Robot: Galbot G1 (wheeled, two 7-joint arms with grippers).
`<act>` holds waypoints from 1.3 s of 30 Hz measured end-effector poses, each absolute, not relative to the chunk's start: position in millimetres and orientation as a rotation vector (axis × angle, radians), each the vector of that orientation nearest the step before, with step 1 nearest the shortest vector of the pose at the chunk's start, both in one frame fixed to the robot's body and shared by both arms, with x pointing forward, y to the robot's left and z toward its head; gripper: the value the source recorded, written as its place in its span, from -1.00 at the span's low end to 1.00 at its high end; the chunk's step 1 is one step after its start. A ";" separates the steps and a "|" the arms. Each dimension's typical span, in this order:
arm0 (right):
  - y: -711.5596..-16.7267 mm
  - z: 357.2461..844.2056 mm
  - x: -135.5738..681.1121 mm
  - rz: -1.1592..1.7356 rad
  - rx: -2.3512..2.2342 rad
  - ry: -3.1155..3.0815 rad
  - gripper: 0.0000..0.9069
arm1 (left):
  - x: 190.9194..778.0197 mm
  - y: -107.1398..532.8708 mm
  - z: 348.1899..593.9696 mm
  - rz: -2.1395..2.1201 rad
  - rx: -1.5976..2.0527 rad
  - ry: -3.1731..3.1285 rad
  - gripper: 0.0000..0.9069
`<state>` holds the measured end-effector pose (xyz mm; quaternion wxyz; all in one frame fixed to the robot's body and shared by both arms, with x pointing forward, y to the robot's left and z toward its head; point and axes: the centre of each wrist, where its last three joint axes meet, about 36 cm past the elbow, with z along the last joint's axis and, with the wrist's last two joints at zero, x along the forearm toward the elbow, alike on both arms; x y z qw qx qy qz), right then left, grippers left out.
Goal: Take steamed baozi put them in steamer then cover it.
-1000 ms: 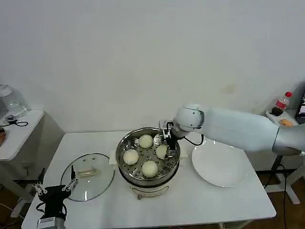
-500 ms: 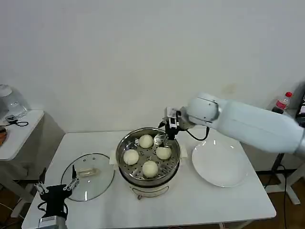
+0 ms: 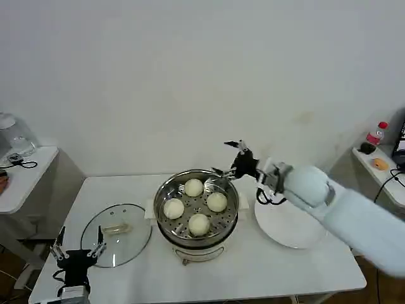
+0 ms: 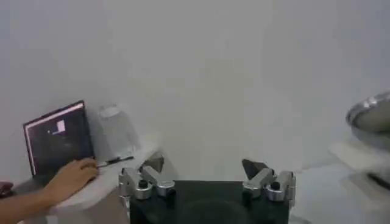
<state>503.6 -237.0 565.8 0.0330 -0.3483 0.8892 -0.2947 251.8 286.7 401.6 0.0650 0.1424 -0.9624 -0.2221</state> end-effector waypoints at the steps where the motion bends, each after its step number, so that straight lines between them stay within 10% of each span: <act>1: -241.6 560.1 497.5 -0.848 -1.022 2.743 1.00 | 250.8 288.1 398.3 -0.710 0.423 -2.888 1.00; 13: -347.0 487.6 408.5 -0.387 -0.310 2.926 1.00 | 232.4 312.6 355.0 -1.365 0.302 -2.609 1.00; 39: -408.6 436.1 284.5 -0.391 0.213 3.030 1.00 | 299.6 349.8 283.1 -2.084 -0.013 -2.138 1.00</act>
